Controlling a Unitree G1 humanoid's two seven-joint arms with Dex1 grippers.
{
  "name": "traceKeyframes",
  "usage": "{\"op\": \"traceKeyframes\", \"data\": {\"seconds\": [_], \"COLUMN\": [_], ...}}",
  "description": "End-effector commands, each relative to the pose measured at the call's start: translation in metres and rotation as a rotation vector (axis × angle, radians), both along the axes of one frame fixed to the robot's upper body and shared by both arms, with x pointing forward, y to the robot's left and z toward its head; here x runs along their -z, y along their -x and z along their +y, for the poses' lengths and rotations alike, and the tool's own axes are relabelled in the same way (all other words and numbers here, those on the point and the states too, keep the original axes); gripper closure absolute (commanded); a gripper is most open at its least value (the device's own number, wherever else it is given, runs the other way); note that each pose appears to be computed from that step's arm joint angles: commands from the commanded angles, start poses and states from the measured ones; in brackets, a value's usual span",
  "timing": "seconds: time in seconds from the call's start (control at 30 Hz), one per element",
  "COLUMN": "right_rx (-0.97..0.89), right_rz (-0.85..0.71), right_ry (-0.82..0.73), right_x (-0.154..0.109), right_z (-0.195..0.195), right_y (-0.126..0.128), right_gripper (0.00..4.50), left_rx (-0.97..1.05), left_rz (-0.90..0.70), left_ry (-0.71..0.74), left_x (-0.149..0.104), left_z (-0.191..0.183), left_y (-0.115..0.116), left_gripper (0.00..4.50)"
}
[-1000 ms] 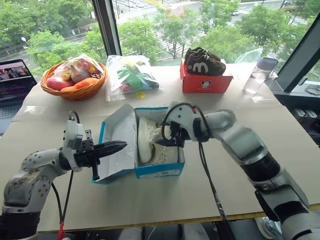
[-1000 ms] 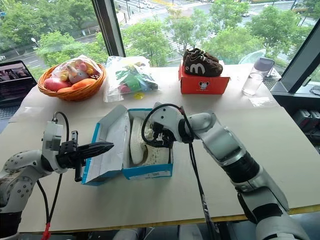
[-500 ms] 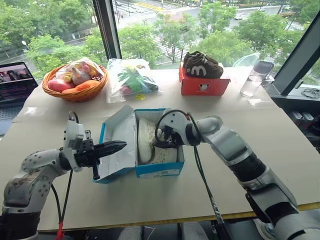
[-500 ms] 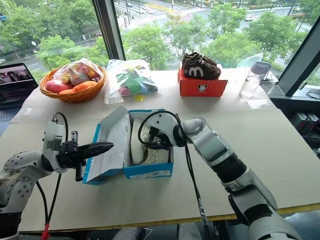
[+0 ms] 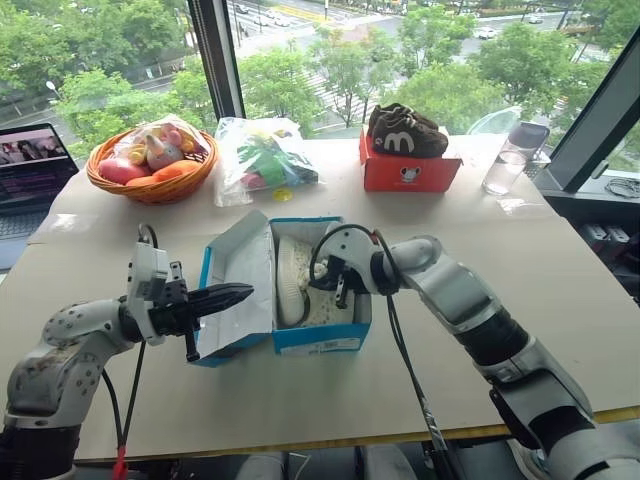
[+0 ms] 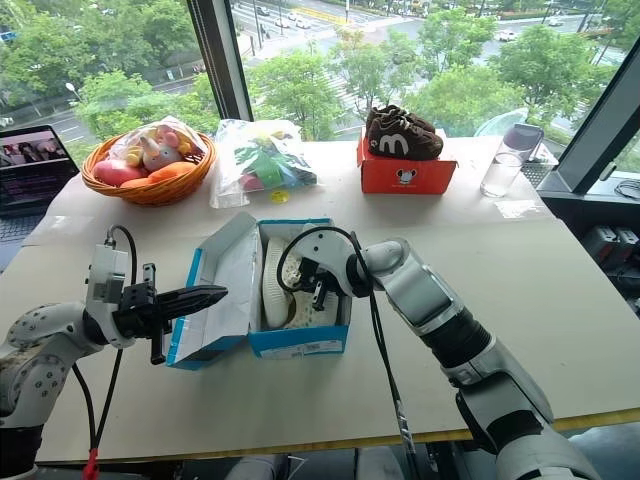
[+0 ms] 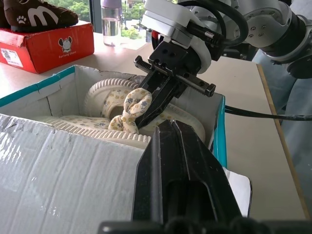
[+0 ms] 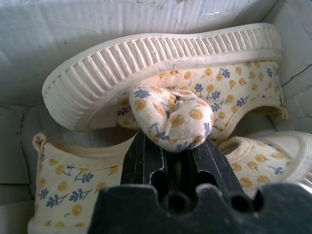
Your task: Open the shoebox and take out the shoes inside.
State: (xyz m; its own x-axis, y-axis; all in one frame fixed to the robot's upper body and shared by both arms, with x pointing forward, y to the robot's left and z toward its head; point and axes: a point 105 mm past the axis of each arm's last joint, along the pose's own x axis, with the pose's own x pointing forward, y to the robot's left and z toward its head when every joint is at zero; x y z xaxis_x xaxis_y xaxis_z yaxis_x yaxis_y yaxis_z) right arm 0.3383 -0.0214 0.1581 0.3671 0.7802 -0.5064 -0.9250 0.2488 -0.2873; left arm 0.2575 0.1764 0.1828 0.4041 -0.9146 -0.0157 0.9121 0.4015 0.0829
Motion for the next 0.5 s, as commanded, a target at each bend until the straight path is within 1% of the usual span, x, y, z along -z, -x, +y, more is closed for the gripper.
{"op": "traceKeyframes", "data": {"seconds": [0.03, 0.33, 0.5], "right_rx": [0.025, 0.024, 0.023], "right_rz": [0.034, 0.059, 0.055], "right_ry": [-0.104, -0.144, -0.196], "right_x": [-0.014, -0.014, -0.026], "right_z": [-0.003, -0.004, -0.002], "right_y": [-0.001, 0.002, 0.002], "right_gripper": [4.5, 4.5, 4.5], "left_rx": [0.007, 0.0, -0.001], "left_rz": [-0.044, -0.047, -0.042], "left_ry": [-0.019, -0.021, -0.024], "left_x": [-0.008, -0.008, -0.005], "left_z": [-0.001, -0.001, -0.002], "left_y": [0.002, 0.001, 0.002], "left_gripper": [4.5, 4.5, 4.5]}}
